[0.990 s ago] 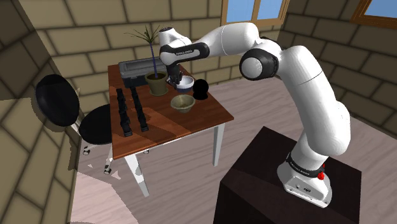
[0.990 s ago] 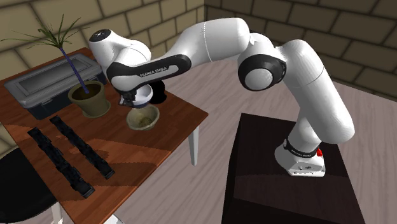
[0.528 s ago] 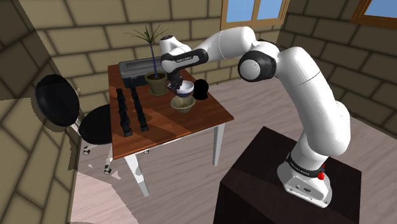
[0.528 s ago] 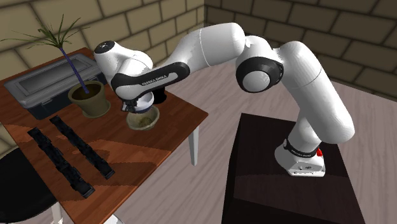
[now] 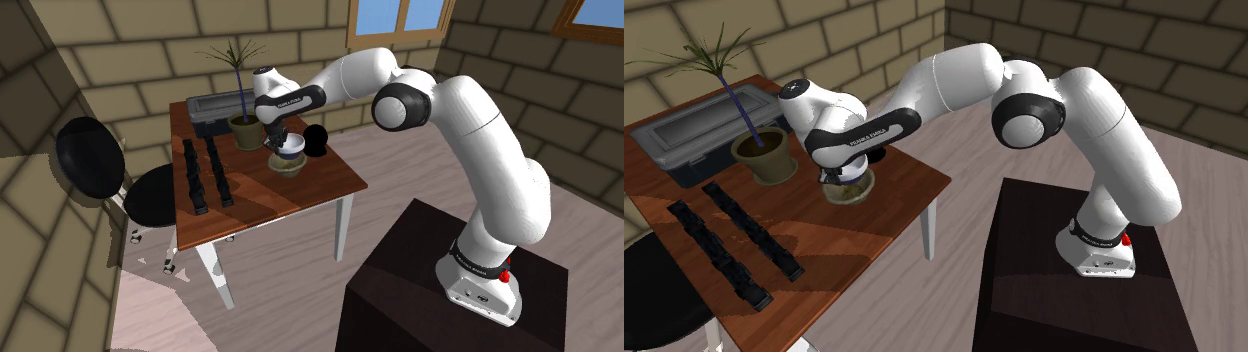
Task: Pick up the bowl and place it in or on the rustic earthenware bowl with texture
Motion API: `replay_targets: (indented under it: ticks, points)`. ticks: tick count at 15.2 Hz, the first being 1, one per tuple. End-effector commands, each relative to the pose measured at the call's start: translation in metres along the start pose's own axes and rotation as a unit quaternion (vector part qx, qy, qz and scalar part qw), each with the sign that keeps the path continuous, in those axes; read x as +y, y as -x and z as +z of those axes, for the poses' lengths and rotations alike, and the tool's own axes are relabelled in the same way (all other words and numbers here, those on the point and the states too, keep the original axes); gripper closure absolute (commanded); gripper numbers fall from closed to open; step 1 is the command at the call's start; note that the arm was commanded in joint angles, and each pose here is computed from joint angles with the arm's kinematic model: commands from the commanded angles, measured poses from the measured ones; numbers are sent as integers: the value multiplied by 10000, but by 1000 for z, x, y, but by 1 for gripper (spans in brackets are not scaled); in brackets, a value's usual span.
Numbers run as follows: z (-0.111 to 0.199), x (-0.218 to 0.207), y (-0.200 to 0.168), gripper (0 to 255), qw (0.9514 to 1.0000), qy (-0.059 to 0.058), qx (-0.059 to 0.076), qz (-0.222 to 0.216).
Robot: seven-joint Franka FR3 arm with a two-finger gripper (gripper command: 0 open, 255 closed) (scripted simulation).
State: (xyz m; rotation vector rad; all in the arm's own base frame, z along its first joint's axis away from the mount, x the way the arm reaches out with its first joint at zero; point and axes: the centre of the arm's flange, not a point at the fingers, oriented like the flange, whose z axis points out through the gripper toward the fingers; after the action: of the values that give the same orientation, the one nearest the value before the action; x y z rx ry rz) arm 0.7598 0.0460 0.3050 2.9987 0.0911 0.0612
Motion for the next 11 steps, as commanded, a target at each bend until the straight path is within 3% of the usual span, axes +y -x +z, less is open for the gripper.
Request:
replay_targets:
  ticks: [1,5,6,11]
  points:
    - [0,0,0,255,10000,0,5,1]
    - [0,0,0,255,10000,0,5,1]
    - [0,0,0,0,10000,0,5,1]
    - [0,0,0,0,10000,0,5,1]
